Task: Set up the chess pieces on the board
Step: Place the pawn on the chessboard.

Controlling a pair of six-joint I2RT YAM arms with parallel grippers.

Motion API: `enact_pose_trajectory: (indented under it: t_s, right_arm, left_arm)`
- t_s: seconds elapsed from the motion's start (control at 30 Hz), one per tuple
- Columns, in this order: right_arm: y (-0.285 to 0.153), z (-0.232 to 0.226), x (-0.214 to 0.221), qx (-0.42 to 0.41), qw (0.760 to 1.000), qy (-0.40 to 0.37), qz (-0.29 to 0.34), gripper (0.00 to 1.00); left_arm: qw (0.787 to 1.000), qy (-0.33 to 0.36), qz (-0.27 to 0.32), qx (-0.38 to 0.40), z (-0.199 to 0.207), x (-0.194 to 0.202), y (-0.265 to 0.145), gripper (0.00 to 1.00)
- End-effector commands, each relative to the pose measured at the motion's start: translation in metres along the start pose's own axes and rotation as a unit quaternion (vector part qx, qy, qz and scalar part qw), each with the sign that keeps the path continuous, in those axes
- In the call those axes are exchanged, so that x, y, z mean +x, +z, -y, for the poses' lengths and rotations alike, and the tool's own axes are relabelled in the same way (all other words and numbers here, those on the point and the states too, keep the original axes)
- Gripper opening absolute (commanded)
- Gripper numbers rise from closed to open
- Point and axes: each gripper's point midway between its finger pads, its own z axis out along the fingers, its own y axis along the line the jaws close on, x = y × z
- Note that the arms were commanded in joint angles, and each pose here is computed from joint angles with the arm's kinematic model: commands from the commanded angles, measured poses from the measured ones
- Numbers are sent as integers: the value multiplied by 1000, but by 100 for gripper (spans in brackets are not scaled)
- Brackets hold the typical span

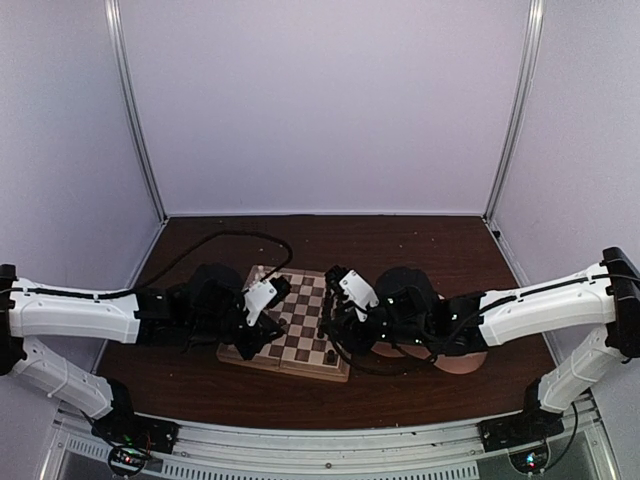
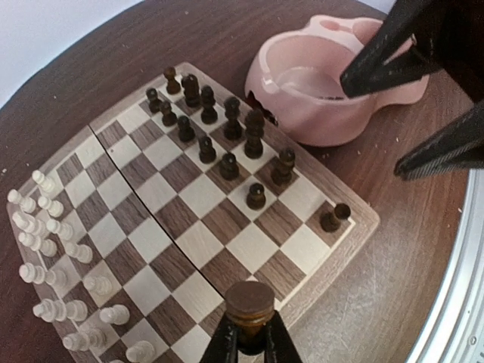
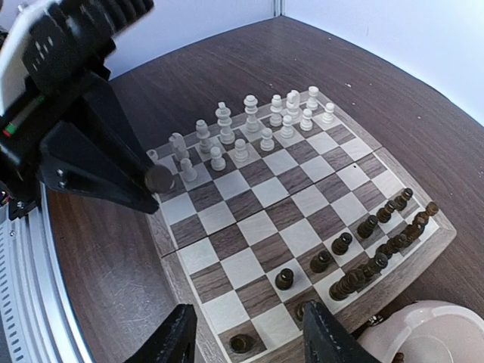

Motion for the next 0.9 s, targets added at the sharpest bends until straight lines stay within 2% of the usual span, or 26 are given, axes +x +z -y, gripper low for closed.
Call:
enact_pose_trajectory:
  t_s: [0.0, 0.2, 0.5, 0.77, 0.87]
  right_arm:
    - [2, -10, -5, -32, 999, 15, 13, 50]
    - [3, -1, -3, -11, 1000, 13, 11, 50]
    - [2, 10, -4, 12, 1000, 18, 13, 50]
    - [4, 13, -2, 19, 1000, 19, 10, 50]
    - [4, 13, -3, 17, 1000, 20, 10, 50]
  left_arm:
    - [998, 10, -52, 34, 10, 31, 8, 8]
    - [993, 5, -114, 22, 8, 48, 35, 2]
    - [991, 1, -137, 1, 1, 56, 51, 2]
    - [990, -1, -139, -5, -1, 57, 52, 16]
    - [990, -2, -141, -9, -2, 58, 52, 17]
